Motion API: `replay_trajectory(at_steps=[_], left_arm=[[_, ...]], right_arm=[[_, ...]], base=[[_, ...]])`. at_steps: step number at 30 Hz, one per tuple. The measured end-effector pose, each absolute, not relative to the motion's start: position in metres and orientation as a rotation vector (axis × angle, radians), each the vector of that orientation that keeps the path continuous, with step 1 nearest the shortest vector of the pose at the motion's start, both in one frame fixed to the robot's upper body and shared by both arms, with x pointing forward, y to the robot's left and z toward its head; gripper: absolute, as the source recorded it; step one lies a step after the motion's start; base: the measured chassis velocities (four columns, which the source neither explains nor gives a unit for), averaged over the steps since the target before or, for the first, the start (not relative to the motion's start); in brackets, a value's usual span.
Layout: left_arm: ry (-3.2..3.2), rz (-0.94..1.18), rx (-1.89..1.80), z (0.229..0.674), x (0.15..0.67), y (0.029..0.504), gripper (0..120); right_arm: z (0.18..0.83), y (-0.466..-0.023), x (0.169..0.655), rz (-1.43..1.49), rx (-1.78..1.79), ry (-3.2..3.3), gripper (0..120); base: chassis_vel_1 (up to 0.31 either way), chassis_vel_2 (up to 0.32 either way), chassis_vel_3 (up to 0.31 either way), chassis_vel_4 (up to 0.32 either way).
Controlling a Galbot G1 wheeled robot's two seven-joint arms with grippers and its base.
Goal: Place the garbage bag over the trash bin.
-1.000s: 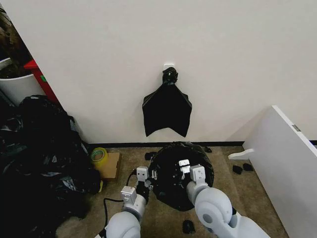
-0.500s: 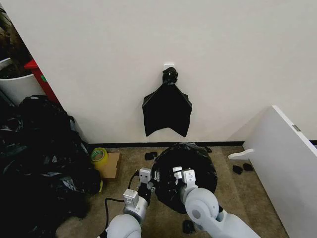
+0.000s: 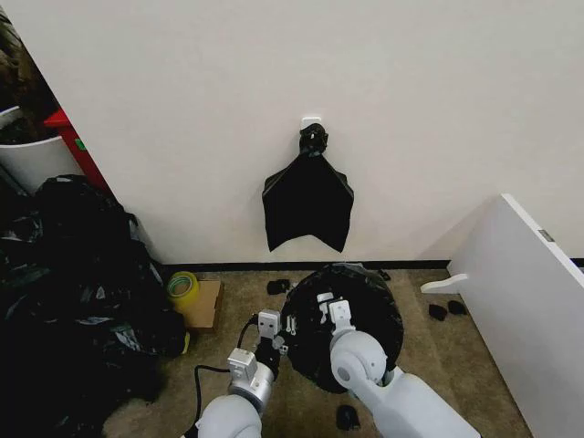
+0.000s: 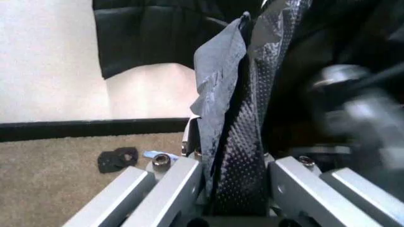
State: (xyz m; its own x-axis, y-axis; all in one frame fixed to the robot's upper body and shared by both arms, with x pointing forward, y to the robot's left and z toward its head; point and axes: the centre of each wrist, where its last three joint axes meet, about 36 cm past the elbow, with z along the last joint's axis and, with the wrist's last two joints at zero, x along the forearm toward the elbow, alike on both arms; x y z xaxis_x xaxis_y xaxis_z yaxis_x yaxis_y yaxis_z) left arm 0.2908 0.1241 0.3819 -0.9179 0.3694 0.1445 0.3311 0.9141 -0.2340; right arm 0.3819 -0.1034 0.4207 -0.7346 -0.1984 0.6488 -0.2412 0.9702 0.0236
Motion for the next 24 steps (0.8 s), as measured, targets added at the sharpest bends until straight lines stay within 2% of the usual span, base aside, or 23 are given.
replay_trajectory(at_steps=[7,10,24], left_arm=[[-2.891,0.302,-0.533,0.381,0.291,0.125,0],[-2.878,0.34,-0.539,0.385,0.289,0.124,0],[-2.857,0.359,-0.538,0.388,0.286,0.124,0]], right_arm=[[0.44,-0.109,0.36,-0.015,0.34,-2.325,0],[0.412,-0.104,0.364,0.074,0.274,-2.314,0],[0.369,-0.107,0.383,0.283,0.2,-2.461,0]], base=[[0.0,0.0,0.0,0.0],[0.0,0.0,0.0,0.0],[0.0,0.0,0.0,0.0]])
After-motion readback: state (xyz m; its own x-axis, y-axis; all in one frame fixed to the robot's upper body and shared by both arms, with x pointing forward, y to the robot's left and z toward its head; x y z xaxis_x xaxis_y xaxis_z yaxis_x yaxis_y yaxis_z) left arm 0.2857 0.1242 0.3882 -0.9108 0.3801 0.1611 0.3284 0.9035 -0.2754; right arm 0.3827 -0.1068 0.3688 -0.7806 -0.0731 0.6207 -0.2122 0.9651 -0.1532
